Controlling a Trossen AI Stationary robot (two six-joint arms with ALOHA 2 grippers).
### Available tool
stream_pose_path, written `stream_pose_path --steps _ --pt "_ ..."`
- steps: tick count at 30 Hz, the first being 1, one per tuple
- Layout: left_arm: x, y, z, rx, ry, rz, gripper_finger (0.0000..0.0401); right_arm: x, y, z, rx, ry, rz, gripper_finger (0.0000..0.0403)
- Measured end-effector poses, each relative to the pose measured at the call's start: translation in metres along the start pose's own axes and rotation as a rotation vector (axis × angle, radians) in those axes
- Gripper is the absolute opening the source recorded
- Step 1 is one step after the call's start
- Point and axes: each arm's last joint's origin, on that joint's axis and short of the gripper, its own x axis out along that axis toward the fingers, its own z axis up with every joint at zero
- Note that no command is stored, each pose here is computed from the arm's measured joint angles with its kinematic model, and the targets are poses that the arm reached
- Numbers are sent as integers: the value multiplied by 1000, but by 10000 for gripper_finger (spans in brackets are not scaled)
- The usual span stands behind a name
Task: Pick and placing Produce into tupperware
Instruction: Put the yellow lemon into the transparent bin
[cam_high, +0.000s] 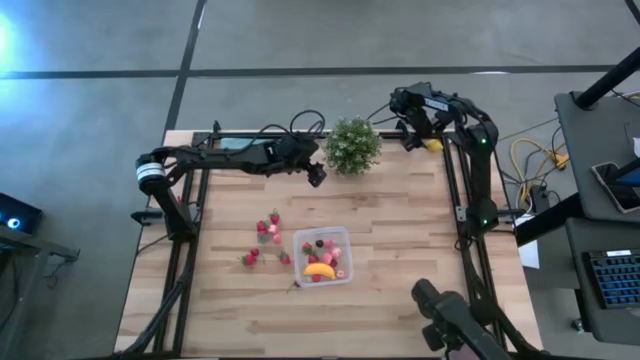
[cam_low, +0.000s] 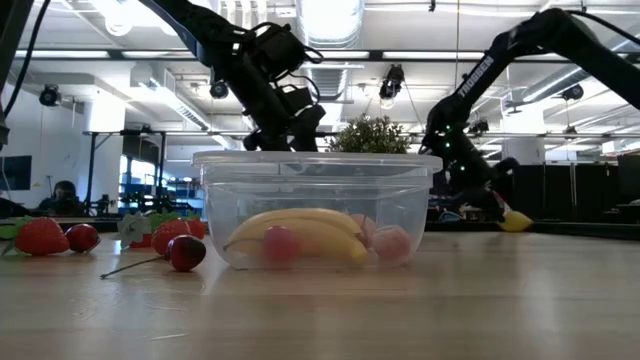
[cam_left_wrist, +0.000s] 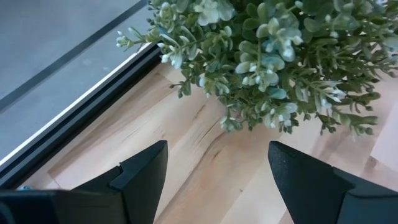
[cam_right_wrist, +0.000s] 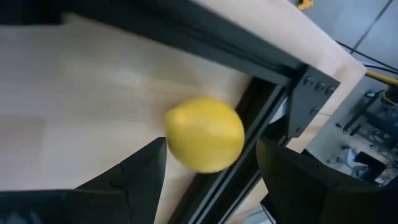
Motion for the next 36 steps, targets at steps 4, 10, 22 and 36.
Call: stream_pose_path --steps 4,10,22,36 --pt "1 3 1 8 -1 7 264 0 -9 1 -5 -12 23 242" --pt "2 10 3 6 -4 20 264 4 -4 3 -43 6 86 242" --pt "3 13 3 0 -2 26 264 7 -6 -2 87 77 108 242" --pt "4 17 4 14 2 13 264 -24 0 -12 110 -20 329 242"
